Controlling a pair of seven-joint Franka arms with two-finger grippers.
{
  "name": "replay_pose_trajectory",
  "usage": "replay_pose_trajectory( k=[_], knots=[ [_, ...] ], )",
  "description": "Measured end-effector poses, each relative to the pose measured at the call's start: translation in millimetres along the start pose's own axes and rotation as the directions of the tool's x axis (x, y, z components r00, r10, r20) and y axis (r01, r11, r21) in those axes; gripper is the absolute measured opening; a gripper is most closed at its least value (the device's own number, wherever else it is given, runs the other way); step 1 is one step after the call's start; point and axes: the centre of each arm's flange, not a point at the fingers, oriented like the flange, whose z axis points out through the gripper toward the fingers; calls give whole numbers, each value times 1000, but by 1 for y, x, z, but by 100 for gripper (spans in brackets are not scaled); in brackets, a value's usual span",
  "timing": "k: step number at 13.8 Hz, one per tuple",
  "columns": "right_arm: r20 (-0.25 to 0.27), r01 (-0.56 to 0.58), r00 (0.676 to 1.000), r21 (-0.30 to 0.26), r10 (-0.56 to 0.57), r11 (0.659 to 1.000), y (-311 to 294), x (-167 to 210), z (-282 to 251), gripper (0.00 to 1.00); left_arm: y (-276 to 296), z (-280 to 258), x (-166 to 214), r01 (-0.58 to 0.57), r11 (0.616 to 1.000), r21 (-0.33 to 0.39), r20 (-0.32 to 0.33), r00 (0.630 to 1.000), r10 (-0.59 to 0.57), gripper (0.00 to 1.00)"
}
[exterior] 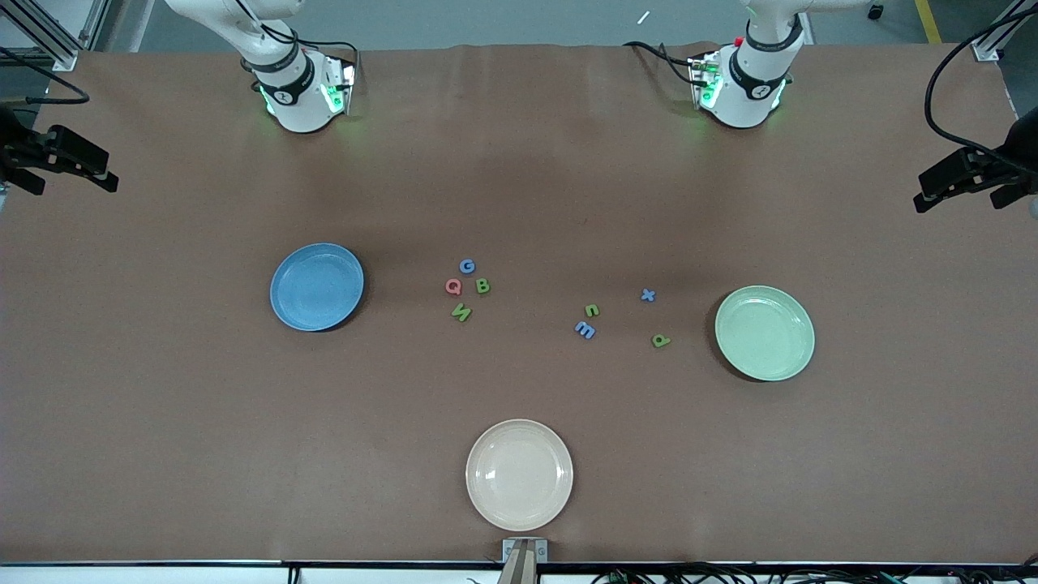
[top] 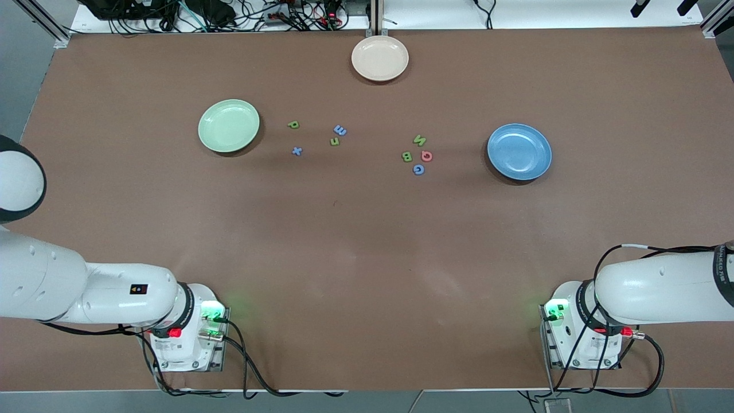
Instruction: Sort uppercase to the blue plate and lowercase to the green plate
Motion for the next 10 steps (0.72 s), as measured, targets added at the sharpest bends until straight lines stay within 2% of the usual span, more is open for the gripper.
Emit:
replay_pose_trajectory(
  k=[8,10],
  knots=[
    [1,-1,1000,-15,1,1000,3,0,0,100,-1,0,0,4,1000,-2,1,1000,-4,100],
    [2,-2,1000,-16,2,1000,4,0,0,100,-6,4,0,36,999,-23,10,999,-36,100]
  ],
)
